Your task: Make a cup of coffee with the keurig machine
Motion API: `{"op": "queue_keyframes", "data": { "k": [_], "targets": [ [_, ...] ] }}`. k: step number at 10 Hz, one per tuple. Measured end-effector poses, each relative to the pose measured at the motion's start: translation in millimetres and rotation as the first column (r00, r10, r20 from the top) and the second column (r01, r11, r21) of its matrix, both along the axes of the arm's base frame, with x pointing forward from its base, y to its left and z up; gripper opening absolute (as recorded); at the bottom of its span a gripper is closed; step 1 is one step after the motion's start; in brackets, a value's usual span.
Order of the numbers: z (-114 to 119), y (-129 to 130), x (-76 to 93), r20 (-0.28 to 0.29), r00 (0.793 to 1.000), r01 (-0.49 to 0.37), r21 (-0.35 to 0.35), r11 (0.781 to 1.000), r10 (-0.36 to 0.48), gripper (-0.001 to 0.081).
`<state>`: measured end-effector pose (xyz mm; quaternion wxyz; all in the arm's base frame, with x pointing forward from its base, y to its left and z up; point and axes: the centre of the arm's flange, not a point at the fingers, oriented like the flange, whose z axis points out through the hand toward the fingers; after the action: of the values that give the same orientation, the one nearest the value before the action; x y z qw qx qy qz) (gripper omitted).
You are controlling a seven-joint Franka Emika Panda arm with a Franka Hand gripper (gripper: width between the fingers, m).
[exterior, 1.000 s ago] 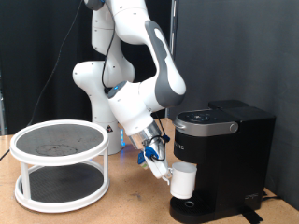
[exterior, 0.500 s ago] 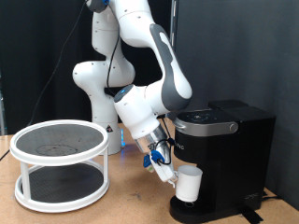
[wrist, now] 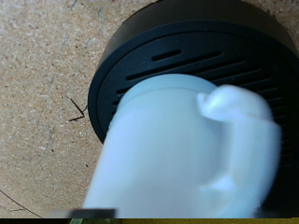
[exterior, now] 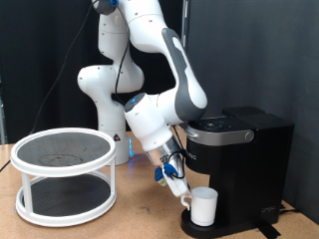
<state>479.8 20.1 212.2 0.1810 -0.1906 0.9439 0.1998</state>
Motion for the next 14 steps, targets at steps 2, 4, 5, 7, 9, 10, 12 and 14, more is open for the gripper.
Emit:
{"op": "queue_keyframes", "data": {
  "k": [2,4,5,7,9,10,12,14],
  "targets": [
    [-1,0,0.1,-0.002,1.0,0.001,0.0,1.0,-0.001,0.0436],
    [-2,-2,-0.5,-0.004,1.0,0.001,0.003,1.0,-0.001,0.0573],
    [-2,-4,-2.8,-0.007,1.0,-0.016,0.015,1.0,0.017,0.0573],
    [2,-16,-15.2,0.001,0.996,-0.087,0.064,0.994,0.087,0.0725],
    [11,-28,-30.2,0.008,0.99,-0.142,0.105,0.984,0.142,0.0733],
    [17,-34,-37.0,0.006,0.987,-0.162,0.118,0.98,0.163,0.0733],
    [28,-47,-50.7,0.001,0.979,-0.202,0.124,0.971,0.203,0.0734],
    [33,-51,-59.2,0.001,0.977,-0.212,0.125,0.969,0.214,0.0734]
  ]
}}
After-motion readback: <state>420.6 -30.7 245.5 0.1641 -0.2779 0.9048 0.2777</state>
